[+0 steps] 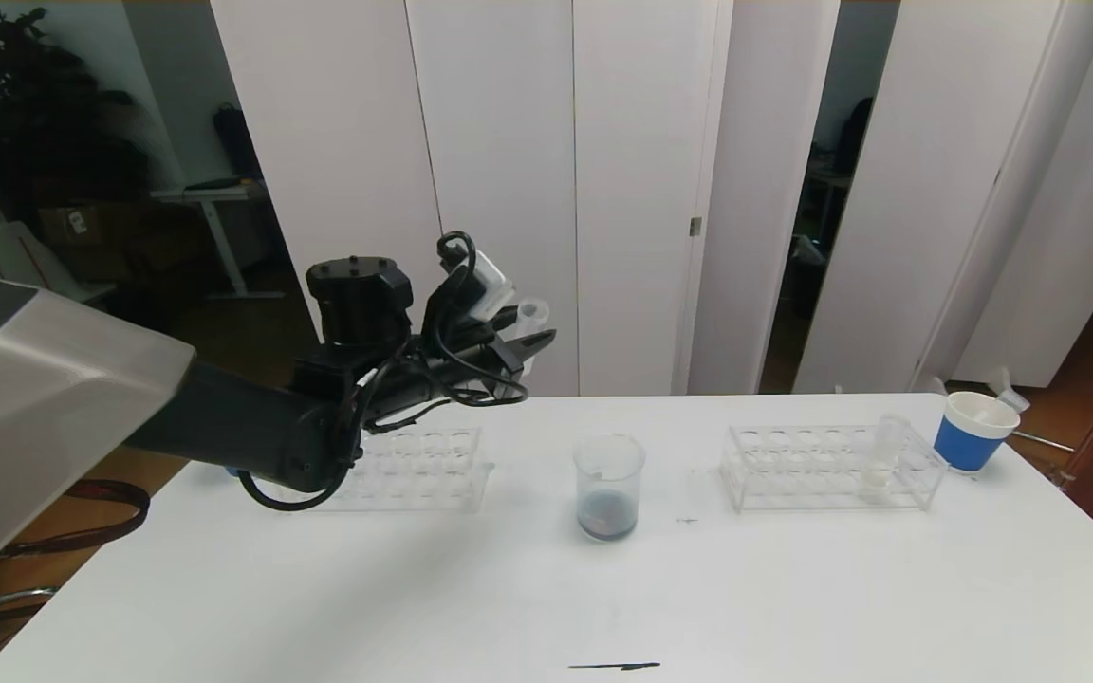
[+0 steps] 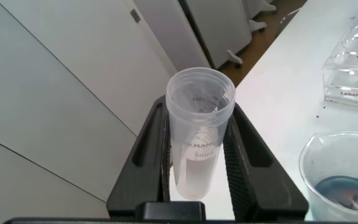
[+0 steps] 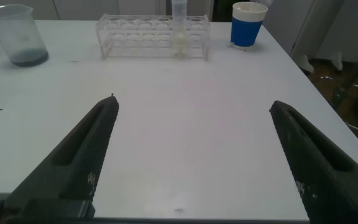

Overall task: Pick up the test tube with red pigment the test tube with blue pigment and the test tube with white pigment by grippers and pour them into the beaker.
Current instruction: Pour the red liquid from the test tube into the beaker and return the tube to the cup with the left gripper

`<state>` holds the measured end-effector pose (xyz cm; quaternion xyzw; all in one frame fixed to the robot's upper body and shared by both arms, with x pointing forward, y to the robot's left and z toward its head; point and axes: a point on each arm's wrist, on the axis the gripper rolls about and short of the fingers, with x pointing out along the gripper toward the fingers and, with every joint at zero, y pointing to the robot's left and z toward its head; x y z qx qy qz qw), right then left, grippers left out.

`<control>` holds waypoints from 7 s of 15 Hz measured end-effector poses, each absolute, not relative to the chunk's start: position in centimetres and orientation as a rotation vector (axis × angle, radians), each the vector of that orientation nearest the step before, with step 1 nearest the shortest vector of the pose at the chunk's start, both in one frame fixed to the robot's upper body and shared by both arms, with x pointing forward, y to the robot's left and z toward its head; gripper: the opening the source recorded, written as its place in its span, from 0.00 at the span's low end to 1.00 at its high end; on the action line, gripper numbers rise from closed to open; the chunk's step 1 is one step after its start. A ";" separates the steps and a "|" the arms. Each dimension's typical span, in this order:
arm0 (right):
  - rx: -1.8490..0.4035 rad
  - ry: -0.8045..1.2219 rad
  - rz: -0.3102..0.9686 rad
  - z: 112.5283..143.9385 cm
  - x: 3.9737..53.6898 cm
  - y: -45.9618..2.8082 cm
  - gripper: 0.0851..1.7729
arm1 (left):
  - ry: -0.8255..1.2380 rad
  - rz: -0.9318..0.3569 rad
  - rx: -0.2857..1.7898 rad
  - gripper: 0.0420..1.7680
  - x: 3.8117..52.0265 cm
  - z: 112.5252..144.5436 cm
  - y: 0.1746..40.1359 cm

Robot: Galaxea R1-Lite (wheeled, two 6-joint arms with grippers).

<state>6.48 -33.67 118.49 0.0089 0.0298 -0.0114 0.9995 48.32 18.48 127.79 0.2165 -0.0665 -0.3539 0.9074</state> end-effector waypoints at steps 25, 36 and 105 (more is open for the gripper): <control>0.018 0.060 -0.023 118.5 6.5 -33.7 0.98 | -0.043 0.363 -0.014 0.32 47.5 130.7 36.1; 0.018 0.060 -0.023 118.5 6.5 -33.7 0.98 | 0.012 0.459 -0.013 0.32 49.7 124.3 45.4; 0.017 0.059 -0.022 118.5 6.5 -33.7 0.98 | -0.031 -0.048 0.083 0.99 6.8 118.9 33.3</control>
